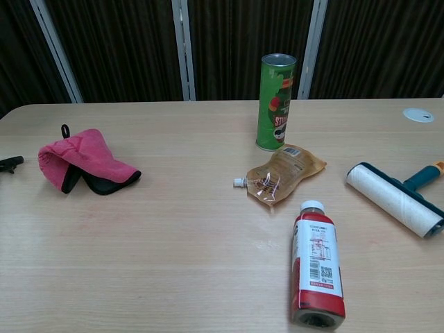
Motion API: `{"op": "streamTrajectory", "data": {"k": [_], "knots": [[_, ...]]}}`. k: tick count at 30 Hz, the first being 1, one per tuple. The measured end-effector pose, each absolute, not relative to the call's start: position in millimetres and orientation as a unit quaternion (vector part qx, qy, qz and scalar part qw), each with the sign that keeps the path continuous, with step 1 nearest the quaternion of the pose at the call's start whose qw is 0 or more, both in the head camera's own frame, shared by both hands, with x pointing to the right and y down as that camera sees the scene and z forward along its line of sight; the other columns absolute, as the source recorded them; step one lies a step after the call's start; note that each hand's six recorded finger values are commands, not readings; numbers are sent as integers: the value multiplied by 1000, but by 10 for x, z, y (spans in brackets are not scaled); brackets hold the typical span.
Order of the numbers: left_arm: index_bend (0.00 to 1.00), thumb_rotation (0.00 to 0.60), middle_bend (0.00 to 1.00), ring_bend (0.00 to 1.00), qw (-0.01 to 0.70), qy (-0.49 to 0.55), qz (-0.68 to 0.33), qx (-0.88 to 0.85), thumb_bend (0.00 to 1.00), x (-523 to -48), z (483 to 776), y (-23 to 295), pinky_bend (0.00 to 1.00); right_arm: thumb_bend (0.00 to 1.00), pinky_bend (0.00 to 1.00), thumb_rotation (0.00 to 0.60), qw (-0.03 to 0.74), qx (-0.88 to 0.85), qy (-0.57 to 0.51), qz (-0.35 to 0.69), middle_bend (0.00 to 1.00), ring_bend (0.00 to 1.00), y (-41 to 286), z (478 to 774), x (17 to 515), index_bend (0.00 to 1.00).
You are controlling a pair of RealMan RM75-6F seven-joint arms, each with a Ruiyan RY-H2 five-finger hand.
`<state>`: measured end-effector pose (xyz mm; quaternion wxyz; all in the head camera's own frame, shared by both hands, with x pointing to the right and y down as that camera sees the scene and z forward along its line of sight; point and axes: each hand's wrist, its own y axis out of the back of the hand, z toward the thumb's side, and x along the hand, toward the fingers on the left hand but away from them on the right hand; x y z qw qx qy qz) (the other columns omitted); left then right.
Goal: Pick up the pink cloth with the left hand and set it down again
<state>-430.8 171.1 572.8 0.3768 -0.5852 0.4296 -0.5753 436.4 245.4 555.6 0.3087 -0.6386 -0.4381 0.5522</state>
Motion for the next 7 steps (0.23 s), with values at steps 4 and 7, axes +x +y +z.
{"op": "streamTrajectory", "data": {"k": [4,7], "knots": [[0,600,0,0,373,417,-588,-585,45,-4507,5638,2102,0,0,0,600,320,-636,-432,553,0,0,2451,5545,4357,32],[0,600,0,0,360,414,-602,-580,33,-4670,5593,2300,0,0,0,600,331,-633,-429,552,0,0,2446,5536,4349,6]]}}
